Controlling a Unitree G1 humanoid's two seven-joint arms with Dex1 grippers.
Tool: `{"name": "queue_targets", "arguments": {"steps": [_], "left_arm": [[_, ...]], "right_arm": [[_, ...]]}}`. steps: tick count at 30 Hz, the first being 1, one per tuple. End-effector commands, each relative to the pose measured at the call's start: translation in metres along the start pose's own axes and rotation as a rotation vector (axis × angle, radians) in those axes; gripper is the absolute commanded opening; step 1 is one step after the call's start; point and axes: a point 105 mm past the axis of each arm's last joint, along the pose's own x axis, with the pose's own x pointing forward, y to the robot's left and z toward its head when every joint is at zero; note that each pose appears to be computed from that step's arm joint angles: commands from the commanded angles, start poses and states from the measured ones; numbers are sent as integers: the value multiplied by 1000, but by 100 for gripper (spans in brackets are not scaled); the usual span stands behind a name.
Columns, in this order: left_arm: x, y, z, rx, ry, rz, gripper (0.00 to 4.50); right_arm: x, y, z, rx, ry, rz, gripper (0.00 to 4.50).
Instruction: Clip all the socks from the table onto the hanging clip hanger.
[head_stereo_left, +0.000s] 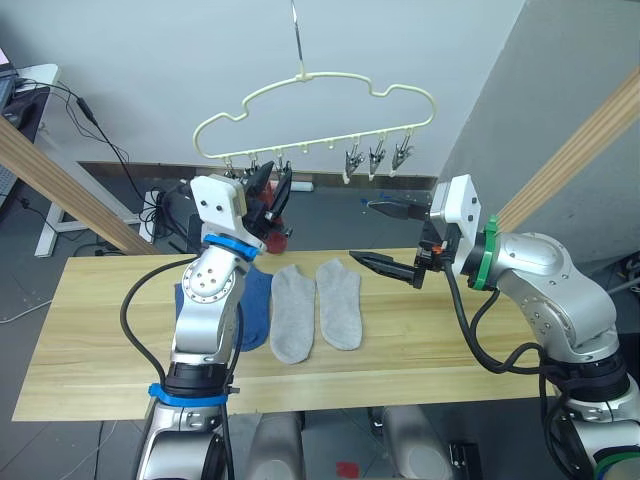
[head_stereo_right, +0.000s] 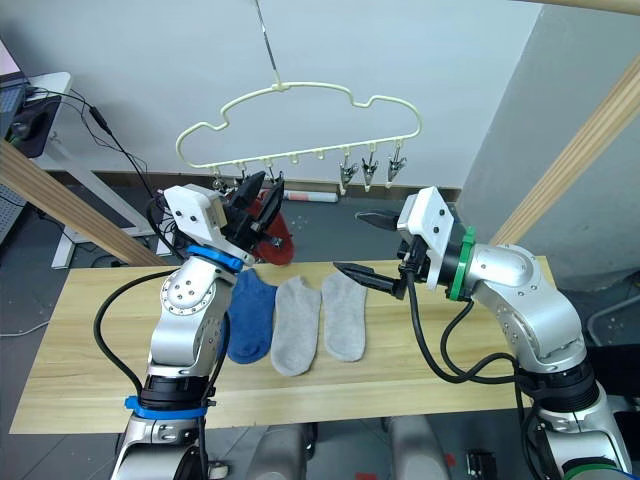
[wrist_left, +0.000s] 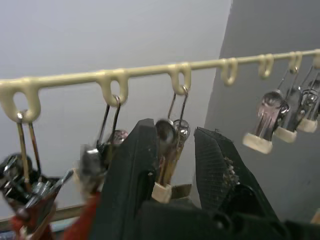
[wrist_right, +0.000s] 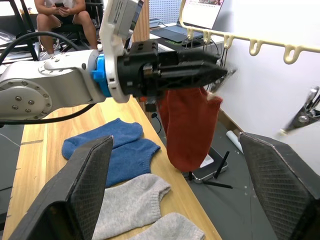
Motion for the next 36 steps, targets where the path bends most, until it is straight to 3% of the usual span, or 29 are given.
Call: {"name": "queue_targets", "arguments": {"steps": [1, 11, 36], "left_arm": [[-2, -2, 22, 31, -85, -11, 149], [1, -5, 9, 36, -14, -14, 149], [14, -1, 7, -28, 7, 49, 149]], "right_arm": [[0, 8, 13, -64, -38, 21, 418], [0, 10, 16, -64, -44, 31, 418], [2, 5, 25, -69, -72, 92, 418]]}}
